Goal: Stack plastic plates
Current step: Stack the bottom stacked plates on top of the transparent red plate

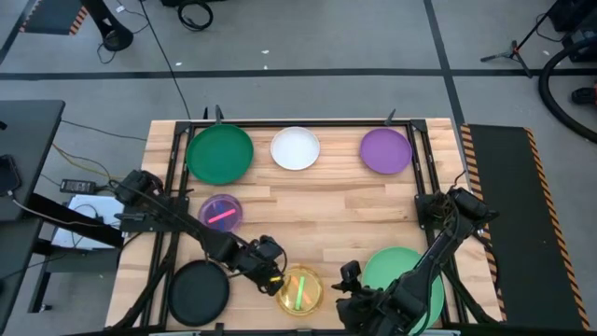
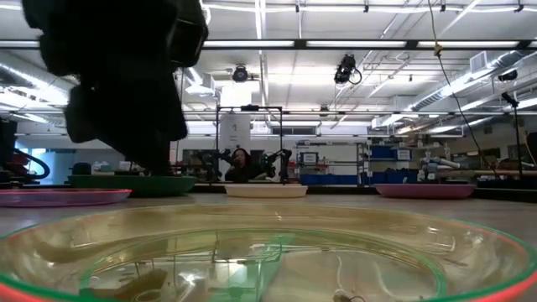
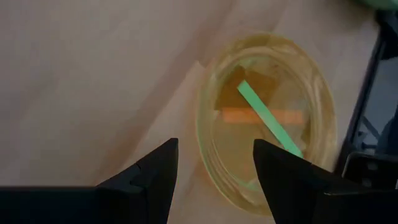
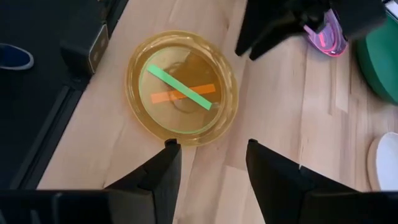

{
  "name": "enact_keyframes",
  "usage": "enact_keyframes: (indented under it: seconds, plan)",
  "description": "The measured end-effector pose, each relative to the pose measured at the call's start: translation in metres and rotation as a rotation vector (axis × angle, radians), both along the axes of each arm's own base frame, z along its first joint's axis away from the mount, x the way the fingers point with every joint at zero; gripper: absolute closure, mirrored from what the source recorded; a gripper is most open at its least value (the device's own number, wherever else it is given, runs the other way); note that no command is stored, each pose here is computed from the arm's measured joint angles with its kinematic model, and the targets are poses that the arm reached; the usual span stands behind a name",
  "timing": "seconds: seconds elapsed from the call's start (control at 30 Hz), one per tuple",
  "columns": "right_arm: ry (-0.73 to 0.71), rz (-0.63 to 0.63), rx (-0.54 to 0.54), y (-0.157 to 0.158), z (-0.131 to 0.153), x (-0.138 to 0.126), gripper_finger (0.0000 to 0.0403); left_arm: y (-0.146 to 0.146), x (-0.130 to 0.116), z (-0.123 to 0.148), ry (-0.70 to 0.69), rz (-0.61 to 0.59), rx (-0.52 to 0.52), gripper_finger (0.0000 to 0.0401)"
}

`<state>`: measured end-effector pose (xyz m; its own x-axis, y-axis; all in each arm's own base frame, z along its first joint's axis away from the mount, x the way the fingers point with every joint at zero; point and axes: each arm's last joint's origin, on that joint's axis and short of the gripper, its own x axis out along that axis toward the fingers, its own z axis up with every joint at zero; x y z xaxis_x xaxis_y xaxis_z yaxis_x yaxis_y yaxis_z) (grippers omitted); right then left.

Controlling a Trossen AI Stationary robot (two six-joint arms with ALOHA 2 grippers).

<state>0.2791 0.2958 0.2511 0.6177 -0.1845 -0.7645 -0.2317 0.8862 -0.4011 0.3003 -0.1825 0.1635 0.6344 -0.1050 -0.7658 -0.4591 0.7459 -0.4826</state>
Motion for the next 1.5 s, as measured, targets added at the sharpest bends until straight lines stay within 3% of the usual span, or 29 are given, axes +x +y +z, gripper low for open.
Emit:
enact_keyframes:
  seconds: [0.27,0.53,0.97,1.17,1.5]
  plan:
    - [0.011,-0.003,-0.013,-0.002,0.0,0.0,0.0215,-0.016,-0.012,0.0,-0.061,0.066,0.076,0.0186]
    - [0.016,-0.004,-0.019,-0.003,-0.001,0.0,0.0215,-0.036,-0.017,-0.017,-0.087,-0.018,0.156,0.0186]
    - [0.019,-0.019,0.002,-0.001,-0.001,-0.002,0.0215,-0.034,-0.008,-0.028,-0.099,0.086,0.082,0.0186]
    - [0.017,-0.016,-0.005,-0.001,-0.001,-0.002,0.0215,-0.026,-0.003,-0.027,-0.109,0.128,0.107,0.0186]
    - [0.03,0.034,-0.053,-0.003,-0.001,-0.001,0.0215,-0.04,0.019,-0.034,-0.023,0.063,0.34,0.0186]
